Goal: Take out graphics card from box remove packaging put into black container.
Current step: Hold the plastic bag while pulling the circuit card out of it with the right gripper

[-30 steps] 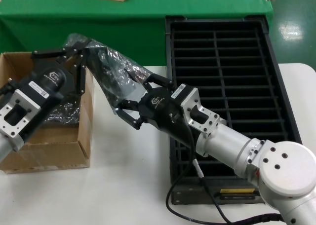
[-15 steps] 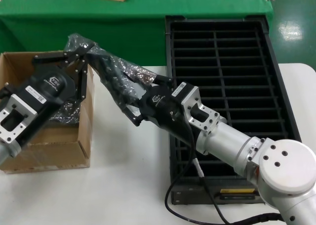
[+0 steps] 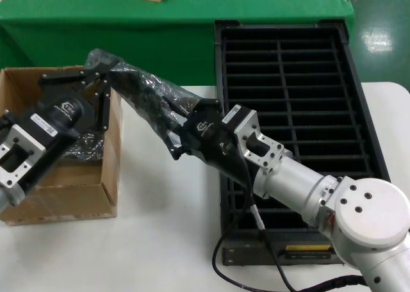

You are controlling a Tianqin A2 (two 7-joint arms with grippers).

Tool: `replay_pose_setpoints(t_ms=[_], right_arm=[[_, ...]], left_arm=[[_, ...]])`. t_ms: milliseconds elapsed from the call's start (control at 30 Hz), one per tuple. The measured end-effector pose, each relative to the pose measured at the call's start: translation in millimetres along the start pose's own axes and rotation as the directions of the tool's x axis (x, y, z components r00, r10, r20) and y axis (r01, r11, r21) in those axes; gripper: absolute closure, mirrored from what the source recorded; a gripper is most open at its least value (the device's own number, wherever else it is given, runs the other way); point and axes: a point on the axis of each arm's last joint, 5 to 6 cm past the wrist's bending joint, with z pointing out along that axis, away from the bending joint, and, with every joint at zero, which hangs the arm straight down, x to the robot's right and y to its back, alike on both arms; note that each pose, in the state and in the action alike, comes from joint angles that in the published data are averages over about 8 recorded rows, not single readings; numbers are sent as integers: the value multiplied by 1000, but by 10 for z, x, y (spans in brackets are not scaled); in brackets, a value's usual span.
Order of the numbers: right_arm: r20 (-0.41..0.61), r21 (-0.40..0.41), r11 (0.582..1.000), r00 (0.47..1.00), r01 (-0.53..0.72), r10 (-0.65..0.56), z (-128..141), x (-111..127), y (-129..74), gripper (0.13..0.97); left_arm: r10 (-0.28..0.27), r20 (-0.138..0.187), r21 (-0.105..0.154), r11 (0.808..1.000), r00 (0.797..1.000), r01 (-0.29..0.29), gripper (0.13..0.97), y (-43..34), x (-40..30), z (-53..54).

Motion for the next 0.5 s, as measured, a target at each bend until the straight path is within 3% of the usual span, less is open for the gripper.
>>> replay_pose_setpoints(t_ms=[233,500], right_arm=[[-2,-4,1000,1000,6,-6,-2,5,-32,904],[-17,-13,1000,1000,20,-20,-39,21,-90,904]], left_arm=[[33,13,2,999,999,-33,958,40,13,20],[119,46,-6,993,992,-119,958,149,31,70]])
